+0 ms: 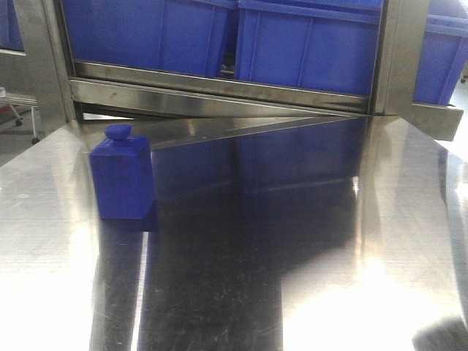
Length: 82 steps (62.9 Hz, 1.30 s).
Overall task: Pick and sort blue part to right shelf
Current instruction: 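Lift the blue part with the right gripper off the table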
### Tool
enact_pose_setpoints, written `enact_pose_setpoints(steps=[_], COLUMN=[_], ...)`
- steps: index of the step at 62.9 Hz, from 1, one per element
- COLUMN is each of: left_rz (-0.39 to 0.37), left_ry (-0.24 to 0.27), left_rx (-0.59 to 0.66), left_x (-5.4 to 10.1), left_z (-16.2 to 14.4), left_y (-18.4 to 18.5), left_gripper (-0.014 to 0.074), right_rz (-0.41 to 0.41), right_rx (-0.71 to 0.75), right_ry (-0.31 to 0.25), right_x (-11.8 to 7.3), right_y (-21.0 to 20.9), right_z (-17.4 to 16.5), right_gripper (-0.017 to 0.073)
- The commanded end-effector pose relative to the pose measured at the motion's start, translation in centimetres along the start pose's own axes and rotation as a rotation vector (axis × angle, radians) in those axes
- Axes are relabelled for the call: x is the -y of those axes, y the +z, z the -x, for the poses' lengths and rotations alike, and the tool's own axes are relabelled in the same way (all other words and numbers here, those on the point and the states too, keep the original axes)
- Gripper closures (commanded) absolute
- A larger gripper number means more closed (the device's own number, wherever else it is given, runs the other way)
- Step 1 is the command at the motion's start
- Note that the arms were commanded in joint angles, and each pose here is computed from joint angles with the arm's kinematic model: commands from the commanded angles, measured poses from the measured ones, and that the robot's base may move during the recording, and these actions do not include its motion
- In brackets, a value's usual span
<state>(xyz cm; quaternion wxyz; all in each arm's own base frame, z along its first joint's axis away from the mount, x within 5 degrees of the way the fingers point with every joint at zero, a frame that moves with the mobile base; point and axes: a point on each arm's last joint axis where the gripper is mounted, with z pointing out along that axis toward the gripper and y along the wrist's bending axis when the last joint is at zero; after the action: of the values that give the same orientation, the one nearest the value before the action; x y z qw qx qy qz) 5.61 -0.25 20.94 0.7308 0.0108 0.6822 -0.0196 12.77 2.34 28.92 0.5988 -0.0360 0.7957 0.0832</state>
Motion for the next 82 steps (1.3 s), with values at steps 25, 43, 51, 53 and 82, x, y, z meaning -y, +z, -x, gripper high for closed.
enact_pose_setpoints(steps=[25,43,51,53,82], left_rz=[0.007,0.007,0.007,0.007,0.007], left_ry=[-0.005,-0.005,-0.005,-0.005,-0.005], left_rx=[0.084,0.084,0.084,0.084,0.084], left_x=[-0.1,-0.1,-0.1,-0.1,-0.1], left_z=[0.1,0.1,0.1,0.1,0.1], left_y=[-0.1,-0.1,-0.1,-0.1,-0.1], left_gripper=[0.0470,0.0470,0.0470,0.0470,0.0470], right_rz=[-0.022,-0.022,-0.022,-0.022,-0.022], right_rx=[0.363,0.363,0.363,0.363,0.363], right_ry=[-0.149,-0.149,-0.149,-0.149,-0.149], right_x=[0.0,0.0,0.0,0.0,0.0], right_y=[-6.3,-6.3,-6.3,-6.3,-6.3], right_z=[2.2,2.2,2.2,2.2,2.2], right_gripper=[0.0166,0.0166,0.0166,0.0166,0.0166])
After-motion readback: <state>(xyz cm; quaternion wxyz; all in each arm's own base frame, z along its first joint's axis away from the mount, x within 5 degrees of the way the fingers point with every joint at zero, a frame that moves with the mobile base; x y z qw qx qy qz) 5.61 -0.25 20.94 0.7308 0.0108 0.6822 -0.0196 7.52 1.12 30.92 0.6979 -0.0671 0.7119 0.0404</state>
